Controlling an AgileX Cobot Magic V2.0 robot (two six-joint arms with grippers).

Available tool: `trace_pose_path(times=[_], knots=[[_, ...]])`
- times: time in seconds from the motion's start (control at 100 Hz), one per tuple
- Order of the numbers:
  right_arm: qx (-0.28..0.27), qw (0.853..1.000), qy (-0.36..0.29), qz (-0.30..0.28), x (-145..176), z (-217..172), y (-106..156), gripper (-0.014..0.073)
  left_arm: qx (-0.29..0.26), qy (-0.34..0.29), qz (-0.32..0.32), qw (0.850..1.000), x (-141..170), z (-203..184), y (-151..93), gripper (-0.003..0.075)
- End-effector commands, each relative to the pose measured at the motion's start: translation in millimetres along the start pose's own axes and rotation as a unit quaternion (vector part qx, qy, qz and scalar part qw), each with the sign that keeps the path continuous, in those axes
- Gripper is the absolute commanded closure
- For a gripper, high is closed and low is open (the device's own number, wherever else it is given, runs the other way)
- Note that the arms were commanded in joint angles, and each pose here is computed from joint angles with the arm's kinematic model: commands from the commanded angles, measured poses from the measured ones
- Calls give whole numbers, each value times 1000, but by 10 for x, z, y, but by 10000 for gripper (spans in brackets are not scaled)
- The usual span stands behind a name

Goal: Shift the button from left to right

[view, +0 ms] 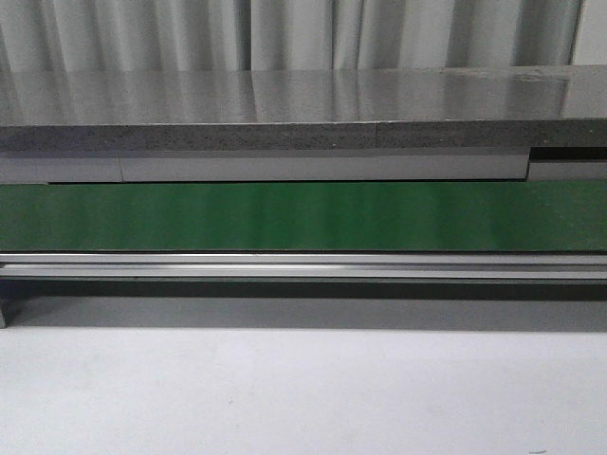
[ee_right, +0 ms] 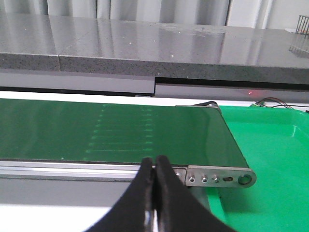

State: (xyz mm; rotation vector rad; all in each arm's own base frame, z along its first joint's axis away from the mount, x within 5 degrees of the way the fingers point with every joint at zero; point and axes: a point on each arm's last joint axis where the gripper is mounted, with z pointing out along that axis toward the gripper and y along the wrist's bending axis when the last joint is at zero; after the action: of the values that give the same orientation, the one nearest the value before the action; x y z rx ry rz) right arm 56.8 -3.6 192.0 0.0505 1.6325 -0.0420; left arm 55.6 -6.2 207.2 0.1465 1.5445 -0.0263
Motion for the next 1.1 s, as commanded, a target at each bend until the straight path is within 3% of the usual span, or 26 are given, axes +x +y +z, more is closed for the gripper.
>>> trace_pose_path(times=[0.0,0.43,0.57,0.89,1.09], knots=[[0,999,-47,-2,-79,-15,2,717,-3,-41,-6,999,37,-14,-3,715],[0,999,-47,-2,-79,-15,2,717,-4,-54,-9,998,-7,-19,0,715],[0,999,-47,-2,-79,-15,2,717,-2,-58,-36,998,-113,-39,8,715],[0,999,-47,-2,-79,-15,2,717,10,-33,-62,997,-765,-58,41,715],[0,999,-47,-2,-79,-15,2,717,26,81,-57,995,-1247,55,53,715]])
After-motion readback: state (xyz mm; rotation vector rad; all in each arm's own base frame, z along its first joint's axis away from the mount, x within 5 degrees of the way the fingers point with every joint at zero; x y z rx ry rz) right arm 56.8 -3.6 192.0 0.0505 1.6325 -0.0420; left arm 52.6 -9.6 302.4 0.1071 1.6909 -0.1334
